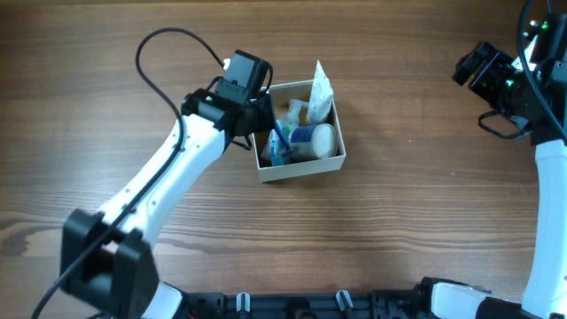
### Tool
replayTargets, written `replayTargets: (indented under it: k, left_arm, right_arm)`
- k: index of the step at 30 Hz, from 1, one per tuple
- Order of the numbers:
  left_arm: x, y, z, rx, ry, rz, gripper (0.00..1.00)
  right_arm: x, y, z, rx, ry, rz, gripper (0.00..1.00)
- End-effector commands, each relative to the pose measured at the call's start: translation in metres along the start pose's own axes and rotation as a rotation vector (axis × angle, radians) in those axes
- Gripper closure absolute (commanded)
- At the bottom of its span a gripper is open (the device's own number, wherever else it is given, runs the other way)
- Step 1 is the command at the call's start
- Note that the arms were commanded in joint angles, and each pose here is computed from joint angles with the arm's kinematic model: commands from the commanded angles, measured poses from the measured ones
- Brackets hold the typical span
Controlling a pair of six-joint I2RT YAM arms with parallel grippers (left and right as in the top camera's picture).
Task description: Pack container
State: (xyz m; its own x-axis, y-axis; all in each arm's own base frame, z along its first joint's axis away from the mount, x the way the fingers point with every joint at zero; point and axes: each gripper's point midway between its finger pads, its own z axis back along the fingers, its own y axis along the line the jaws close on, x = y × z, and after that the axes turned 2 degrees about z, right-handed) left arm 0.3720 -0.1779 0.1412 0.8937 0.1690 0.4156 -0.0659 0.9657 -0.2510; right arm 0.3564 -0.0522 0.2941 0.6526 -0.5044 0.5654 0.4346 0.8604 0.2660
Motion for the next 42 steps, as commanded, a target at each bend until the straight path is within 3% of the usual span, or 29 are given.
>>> replayTargets:
  k: [1, 5, 7, 8, 9, 19, 27, 35, 42]
  left_arm:
    - [0.011, -0.002, 0.057, -0.044, -0.101, 0.006, 0.48]
    - [-0.001, 0.006, 0.089, -0.041, -0.103, -0.069, 0.37]
    - [-0.009, 0.016, 0.106, -0.012, -0.102, -0.123, 0.27]
    - [-0.012, 0.025, 0.115, 0.021, -0.113, -0.126, 0.09]
    - [-0.014, 0.034, 0.127, 0.05, -0.134, -0.121, 0.0]
    - [-0.021, 0.032, 0.194, -0.076, -0.276, -0.11, 0.0]
    - [-0.03, 0.045, 0.206, -0.047, -0.287, -0.106, 0.0]
    - [-0.001, 0.072, 0.22, -0.023, -0.468, 0.001, 0.0]
    - [-0.017, 0.099, 0.199, -0.124, -0.588, -0.016, 0.0]
  right_arm:
    - [0.001, 0.003, 0.0, 0.017, 0.001, -0.007, 0.0]
    - [0.001, 0.003, 0.0, 0.017, 0.001, -0.007, 0.0]
    - [0.001, 0.003, 0.0, 0.017, 0.001, -0.007, 0.0]
    - [0.001, 0.003, 0.0, 0.017, 0.001, -0.007, 0.0]
    - [0.001, 0.003, 0.0, 0.017, 0.001, -0.007, 0.0]
    - [0.001, 0.003, 0.0, 0.017, 0.001, -0.007, 0.0]
    - [0.001, 0.003, 0.0, 0.017, 0.001, -0.007, 0.0]
    - [0.001, 0.003, 0.0, 0.017, 0.001, -0.007, 0.0]
    - [0.001, 0.003, 0.0, 0.017, 0.001, -0.007, 0.0]
